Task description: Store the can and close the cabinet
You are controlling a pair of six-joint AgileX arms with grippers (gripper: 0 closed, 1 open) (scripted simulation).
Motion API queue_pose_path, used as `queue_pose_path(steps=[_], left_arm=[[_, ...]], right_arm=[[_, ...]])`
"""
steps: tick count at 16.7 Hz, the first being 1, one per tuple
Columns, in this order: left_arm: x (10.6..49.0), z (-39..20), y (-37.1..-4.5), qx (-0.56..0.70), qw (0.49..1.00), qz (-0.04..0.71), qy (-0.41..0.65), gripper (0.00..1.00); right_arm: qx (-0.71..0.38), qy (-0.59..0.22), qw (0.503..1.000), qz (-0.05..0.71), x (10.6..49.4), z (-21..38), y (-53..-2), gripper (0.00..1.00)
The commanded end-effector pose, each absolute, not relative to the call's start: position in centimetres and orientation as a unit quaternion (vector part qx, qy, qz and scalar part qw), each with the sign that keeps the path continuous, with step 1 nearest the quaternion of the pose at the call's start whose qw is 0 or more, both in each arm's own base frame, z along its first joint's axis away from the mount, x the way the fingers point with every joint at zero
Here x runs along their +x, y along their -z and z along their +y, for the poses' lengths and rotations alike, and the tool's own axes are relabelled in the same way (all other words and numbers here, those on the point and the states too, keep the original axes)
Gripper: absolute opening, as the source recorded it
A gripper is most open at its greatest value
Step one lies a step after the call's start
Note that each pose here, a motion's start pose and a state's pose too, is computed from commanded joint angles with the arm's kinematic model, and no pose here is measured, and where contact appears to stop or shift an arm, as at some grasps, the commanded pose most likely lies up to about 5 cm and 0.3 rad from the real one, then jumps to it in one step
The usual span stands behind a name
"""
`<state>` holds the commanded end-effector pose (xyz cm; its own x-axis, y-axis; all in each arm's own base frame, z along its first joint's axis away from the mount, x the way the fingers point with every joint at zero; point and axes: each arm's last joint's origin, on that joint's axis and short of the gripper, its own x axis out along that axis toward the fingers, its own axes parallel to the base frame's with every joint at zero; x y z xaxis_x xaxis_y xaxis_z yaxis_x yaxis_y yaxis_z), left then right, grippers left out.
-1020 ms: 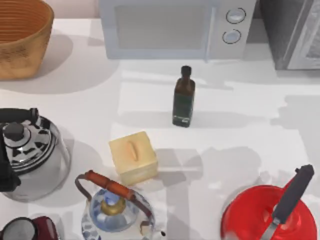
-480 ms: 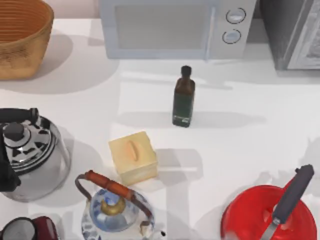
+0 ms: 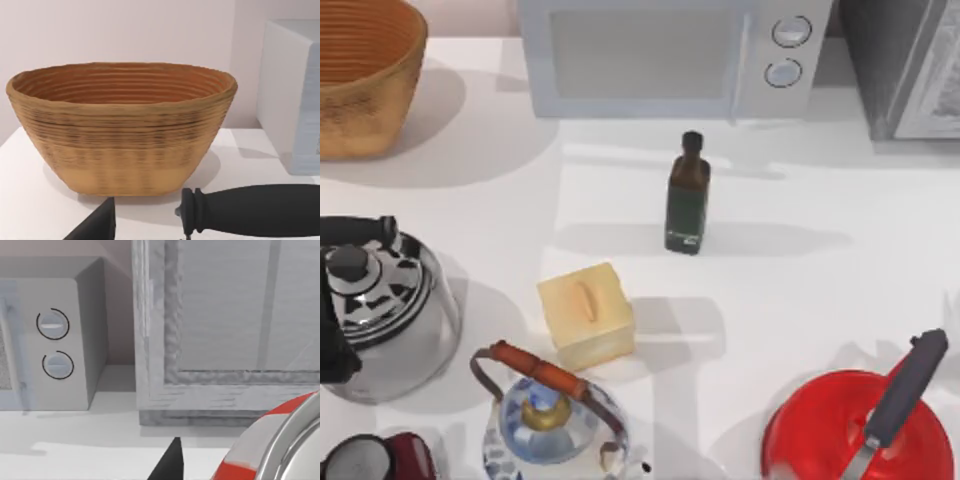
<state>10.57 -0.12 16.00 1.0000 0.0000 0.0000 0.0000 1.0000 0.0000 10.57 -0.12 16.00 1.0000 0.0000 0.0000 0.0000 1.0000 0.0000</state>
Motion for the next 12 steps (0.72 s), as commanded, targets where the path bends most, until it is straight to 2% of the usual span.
queue_pose_path(steps=[6,9,12], left_arm=[[10.6,-0.1,-16.0,0.000,1.000,0.000,0.000,1.00],[10.6,-0.1,-16.0,0.000,1.000,0.000,0.000,1.00],[10.6,-0.1,-16.0,0.000,1.000,0.000,0.000,1.00]], right_arm=[[0.000,0.004,1.000,0.019,10.6,-0.1,-17.4,0.00],[-0.002,0.010,0.999,0.045,11.2,0.0,-21.0,0.00],[-0.005,0.010,0.998,0.055,12.6,0.4,-27.1,0.00]])
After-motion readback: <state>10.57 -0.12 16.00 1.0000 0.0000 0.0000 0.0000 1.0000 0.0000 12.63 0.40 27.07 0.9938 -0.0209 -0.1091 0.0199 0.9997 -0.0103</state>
